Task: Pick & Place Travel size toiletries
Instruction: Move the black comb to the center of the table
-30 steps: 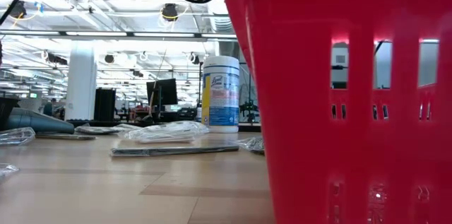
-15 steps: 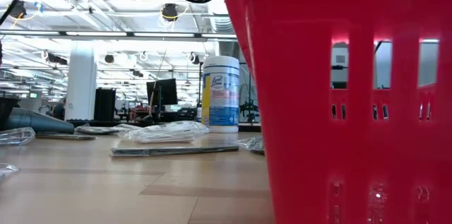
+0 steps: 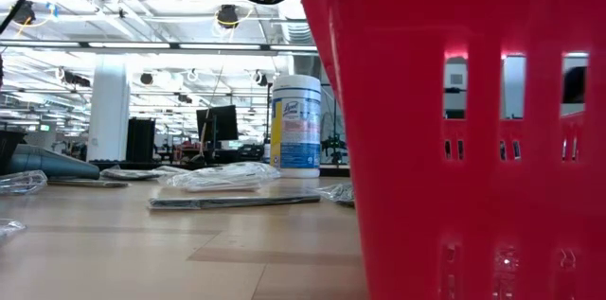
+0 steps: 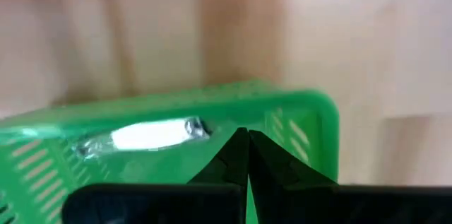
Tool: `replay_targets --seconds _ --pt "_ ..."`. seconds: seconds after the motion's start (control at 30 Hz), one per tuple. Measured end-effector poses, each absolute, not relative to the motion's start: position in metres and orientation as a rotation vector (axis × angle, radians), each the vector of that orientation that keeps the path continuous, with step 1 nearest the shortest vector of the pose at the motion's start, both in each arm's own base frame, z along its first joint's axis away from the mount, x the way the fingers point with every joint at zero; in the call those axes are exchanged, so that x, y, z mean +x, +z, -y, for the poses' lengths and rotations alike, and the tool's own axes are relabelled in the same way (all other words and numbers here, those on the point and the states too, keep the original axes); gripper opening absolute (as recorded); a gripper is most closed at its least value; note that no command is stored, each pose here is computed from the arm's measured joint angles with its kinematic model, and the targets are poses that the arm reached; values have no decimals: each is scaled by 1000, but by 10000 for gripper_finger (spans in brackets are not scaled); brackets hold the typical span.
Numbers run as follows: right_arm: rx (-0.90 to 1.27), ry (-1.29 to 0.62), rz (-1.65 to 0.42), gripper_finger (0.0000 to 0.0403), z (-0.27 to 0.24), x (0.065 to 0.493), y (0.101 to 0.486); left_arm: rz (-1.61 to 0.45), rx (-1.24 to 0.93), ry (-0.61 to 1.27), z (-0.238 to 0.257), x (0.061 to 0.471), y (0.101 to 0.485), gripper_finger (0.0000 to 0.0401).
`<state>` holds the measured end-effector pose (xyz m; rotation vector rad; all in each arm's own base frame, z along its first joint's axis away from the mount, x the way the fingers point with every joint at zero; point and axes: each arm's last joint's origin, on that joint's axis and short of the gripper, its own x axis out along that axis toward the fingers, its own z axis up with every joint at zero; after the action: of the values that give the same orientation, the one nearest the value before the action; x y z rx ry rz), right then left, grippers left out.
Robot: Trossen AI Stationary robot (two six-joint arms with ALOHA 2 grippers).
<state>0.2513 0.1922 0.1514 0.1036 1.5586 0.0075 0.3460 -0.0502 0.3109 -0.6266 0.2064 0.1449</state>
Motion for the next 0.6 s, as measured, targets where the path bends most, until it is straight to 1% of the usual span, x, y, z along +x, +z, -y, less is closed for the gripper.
replay_targets --seconds 0.4,0.6 --pt "5 -34 -1545 0 -130 284 151 -208 -604 145 49 346 311 1" --pt "-3 -67 -1588 0 -107 286 156 -211 -606 141 47 346 311 1"
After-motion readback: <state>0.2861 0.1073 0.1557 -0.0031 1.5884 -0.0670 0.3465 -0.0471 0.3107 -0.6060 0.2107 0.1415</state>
